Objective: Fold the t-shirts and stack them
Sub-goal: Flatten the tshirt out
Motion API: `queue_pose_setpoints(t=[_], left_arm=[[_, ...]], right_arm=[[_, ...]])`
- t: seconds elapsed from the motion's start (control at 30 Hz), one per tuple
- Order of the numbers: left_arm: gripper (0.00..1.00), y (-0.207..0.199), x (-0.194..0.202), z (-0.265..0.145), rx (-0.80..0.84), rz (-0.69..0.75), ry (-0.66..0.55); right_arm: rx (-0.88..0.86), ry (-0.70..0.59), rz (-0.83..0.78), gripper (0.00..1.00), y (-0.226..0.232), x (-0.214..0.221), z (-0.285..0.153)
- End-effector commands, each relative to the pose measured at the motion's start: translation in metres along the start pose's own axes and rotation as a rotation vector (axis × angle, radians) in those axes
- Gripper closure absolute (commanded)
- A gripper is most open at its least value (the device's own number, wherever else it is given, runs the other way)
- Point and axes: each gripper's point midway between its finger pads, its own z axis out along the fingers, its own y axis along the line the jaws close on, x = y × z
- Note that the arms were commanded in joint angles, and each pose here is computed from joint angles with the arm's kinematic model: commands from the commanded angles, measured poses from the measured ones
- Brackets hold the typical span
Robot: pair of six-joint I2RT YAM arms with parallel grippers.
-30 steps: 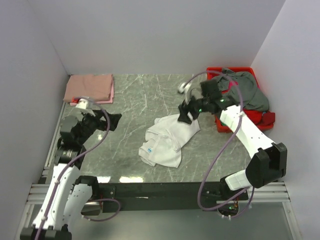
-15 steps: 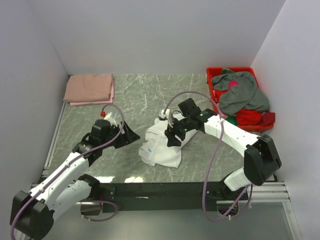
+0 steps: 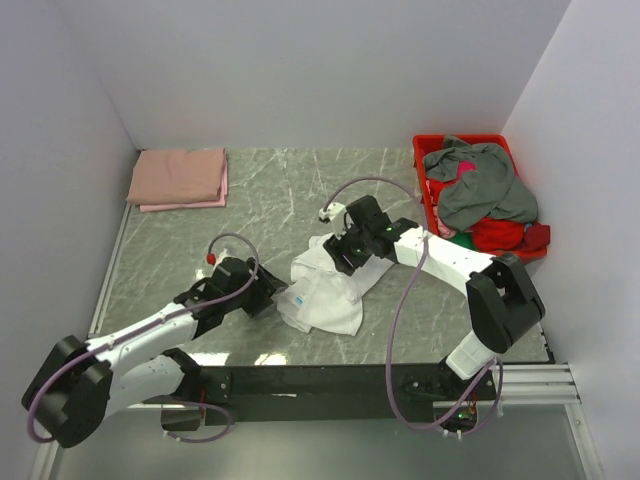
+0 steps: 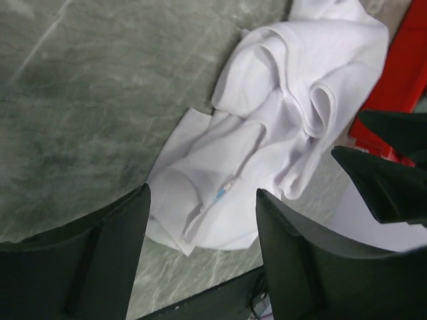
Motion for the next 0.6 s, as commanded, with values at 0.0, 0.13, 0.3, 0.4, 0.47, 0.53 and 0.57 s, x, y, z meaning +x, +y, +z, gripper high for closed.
queue_pose_setpoints(t=[0.0, 0.13, 0.3, 0.4, 0.47, 0.53, 0.57], left_arm=[[0.32, -0.028, -0.012, 0.008, 0.047, -0.041, -0.059], [0.35, -0.022, -0.005, 0.014, 0.019, -0.041, -0.043], [0.38, -0.025, 0.000, 0.016, 0.038, -0.053, -0.033], [0.39, -0.029, 0.000, 0.016, 0.043, -0.053, -0.039], [0.41, -0.030, 0.001, 0.017, 0.042, -0.052, -0.040], [0.42, -0.028, 0.002, 0.020, 0.030, -0.052, -0.040], [0.43, -0.024, 0.003, 0.023, 0.017, -0.052, -0.039]], right_arm=[[0.070, -0.012, 0.016, 0.36, -0.009, -0.006, 0.008], [0.080, -0.003, 0.020, 0.37, -0.012, -0.004, 0.011], [0.098, 0.006, 0.024, 0.38, -0.016, -0.003, 0.014], [0.117, 0.014, 0.025, 0.39, -0.019, 0.000, 0.016], [0.125, 0.019, 0.026, 0.39, -0.021, 0.001, 0.018], [0.133, 0.023, 0.027, 0.39, -0.023, 0.001, 0.019], [0.133, 0.027, 0.026, 0.39, -0.023, 0.002, 0.020]])
